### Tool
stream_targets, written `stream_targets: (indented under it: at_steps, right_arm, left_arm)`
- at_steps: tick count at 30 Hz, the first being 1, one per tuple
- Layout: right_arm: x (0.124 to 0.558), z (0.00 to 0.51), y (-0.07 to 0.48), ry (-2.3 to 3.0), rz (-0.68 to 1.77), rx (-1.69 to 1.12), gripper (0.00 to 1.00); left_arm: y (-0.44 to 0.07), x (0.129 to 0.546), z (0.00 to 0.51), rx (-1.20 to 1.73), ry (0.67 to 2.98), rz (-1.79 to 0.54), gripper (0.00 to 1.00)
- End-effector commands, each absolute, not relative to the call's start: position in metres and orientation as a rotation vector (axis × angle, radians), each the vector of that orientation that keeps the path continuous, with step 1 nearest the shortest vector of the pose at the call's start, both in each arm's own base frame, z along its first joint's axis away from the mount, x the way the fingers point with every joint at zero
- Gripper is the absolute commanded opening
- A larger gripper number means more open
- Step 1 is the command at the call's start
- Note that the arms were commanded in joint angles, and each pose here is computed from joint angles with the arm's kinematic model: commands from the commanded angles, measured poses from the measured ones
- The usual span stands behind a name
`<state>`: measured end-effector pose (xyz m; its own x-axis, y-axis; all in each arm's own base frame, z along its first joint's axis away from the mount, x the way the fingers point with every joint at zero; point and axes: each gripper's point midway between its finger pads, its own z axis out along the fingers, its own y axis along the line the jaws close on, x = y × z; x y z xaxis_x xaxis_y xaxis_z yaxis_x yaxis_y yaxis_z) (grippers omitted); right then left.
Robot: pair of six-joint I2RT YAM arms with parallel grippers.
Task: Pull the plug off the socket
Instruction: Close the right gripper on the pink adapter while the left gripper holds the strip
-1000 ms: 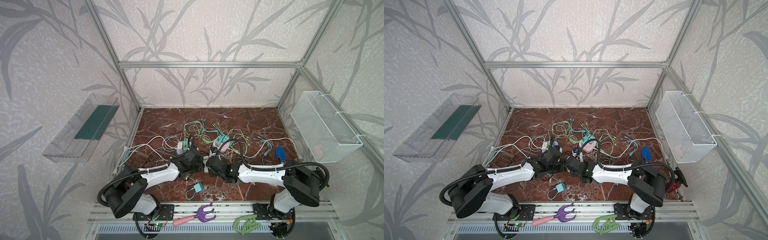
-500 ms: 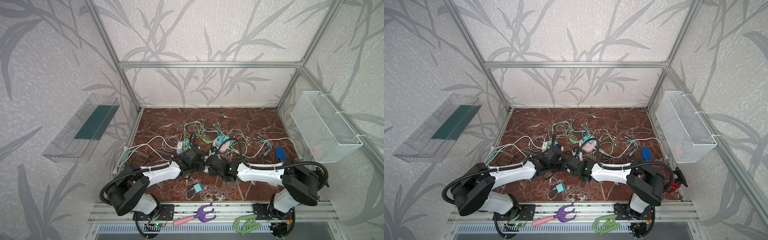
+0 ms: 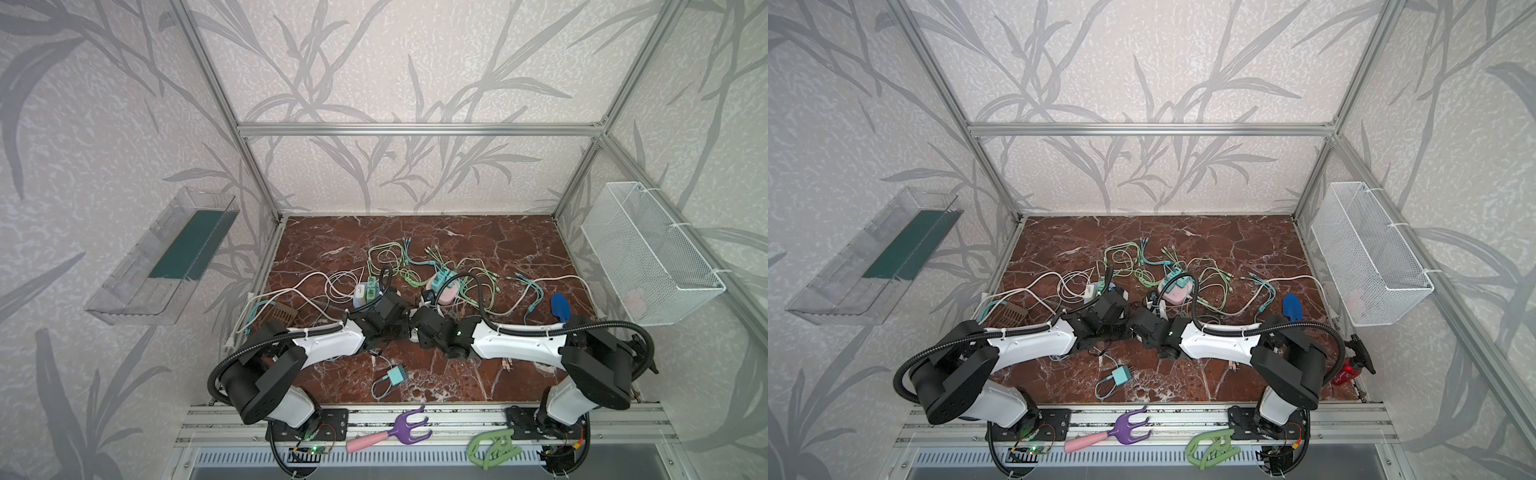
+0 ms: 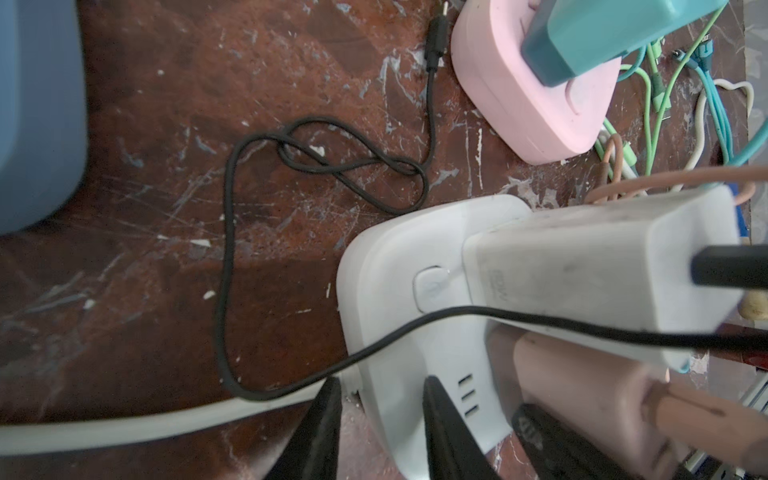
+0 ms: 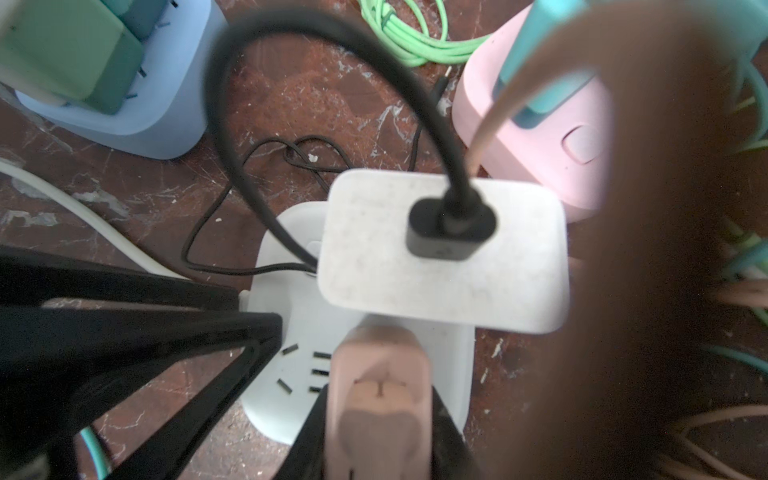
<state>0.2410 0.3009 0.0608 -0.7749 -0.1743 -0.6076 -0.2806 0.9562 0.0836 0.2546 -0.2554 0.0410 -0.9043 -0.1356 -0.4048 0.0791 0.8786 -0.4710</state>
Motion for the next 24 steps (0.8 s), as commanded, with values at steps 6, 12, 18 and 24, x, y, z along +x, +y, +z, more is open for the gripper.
stream_targets:
  at_steps: [6,12,18,24]
  right_arm:
    - [0.241,0.076,0.318,2.465,0.286,-0.341,0.18]
    - [0.24,0.075,0.322,2.471,0.305,-0.345,0.16]
    - [0.241,0.073,0.308,2.454,0.262,-0.309,0.16]
    - [0.243,0.069,0.298,2.448,0.225,-0.291,0.16]
  left_arm:
    - [-0.249,0.244,0.022,-0.072,2.705,-0.598,0.36]
    - [-0.247,0.244,0.025,-0.057,2.698,-0.567,0.4]
    - [-0.232,0.251,0.045,-0.059,2.635,-0.497,0.44]
    - [-0.223,0.259,0.069,-0.03,2.557,-0.468,0.44]
